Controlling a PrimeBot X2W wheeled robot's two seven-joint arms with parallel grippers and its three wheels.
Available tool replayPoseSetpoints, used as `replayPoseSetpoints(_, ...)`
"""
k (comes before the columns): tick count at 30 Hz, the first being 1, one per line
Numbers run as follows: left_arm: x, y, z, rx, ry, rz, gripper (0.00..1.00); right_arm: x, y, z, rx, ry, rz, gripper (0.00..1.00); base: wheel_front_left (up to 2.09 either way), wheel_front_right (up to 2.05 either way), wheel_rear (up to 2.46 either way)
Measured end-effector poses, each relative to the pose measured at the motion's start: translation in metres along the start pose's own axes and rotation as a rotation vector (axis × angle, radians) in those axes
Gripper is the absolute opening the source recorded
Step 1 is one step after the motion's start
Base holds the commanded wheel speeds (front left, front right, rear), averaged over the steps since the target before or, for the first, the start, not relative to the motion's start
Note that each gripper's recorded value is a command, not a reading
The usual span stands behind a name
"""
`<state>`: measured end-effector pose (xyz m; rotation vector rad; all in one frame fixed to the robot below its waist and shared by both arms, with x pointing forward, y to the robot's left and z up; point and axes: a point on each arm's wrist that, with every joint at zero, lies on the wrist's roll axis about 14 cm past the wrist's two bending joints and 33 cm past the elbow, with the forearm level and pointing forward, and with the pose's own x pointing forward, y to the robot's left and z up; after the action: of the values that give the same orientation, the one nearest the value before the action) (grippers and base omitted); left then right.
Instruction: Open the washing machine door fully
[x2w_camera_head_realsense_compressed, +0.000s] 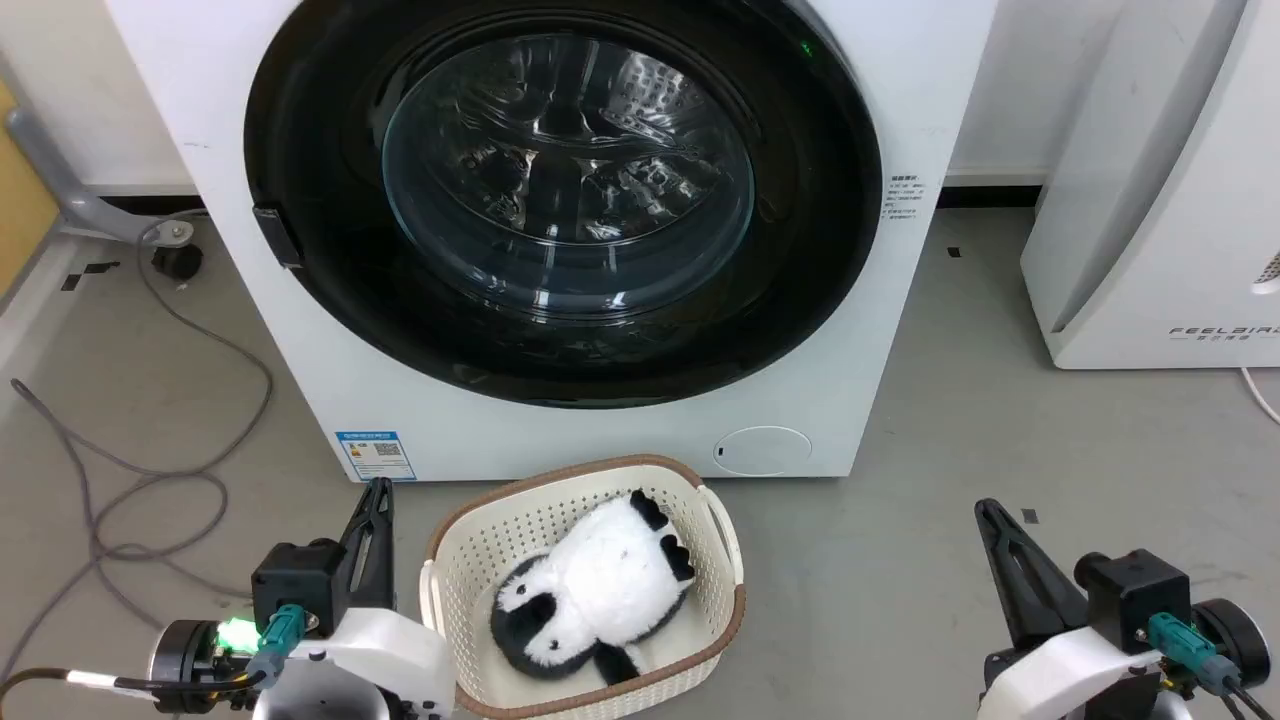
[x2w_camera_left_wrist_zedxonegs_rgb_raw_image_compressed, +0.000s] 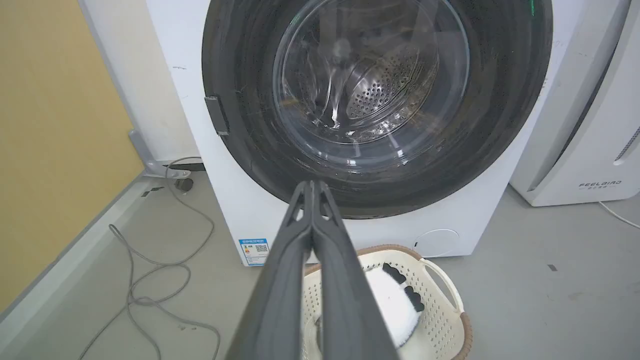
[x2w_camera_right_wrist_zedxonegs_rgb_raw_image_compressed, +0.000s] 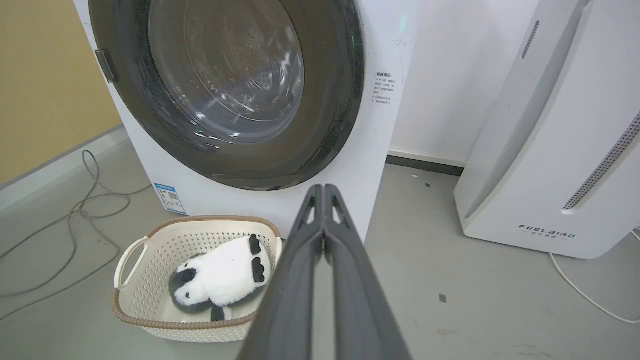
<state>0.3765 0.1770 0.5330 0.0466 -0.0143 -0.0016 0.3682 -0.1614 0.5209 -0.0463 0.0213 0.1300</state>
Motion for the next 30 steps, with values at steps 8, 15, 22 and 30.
replayPoseSetpoints(8, 0.0000, 0.0000, -0.0001, 0.000, 0.000, 0.000, 0.00, 0.0000, 0.0000, 0.0000, 0.000, 0.000, 0.000, 0.00, 0.00, 0.00, 0.00)
replayPoseSetpoints(15, 0.0000, 0.0000, -0.0001, 0.000, 0.000, 0.000, 0.00, 0.0000, 0.0001, 0.0000, 0.000, 0.000, 0.000, 0.00, 0.00, 0.00, 0.00)
replayPoseSetpoints(22, 0.0001, 0.0000, -0.0001, 0.000, 0.000, 0.000, 1.00, -0.0002, 0.0000, -0.0003, 0.001, 0.001, 0.000, 1.00, 0.00, 0.00, 0.00)
replayPoseSetpoints(30, 0.0001, -0.0012, -0.0006, 0.000, 0.001, -0.004, 1.00, -0.0002, -0.0004, -0.0002, 0.002, -0.002, -0.001, 1.00, 0.00, 0.00, 0.00)
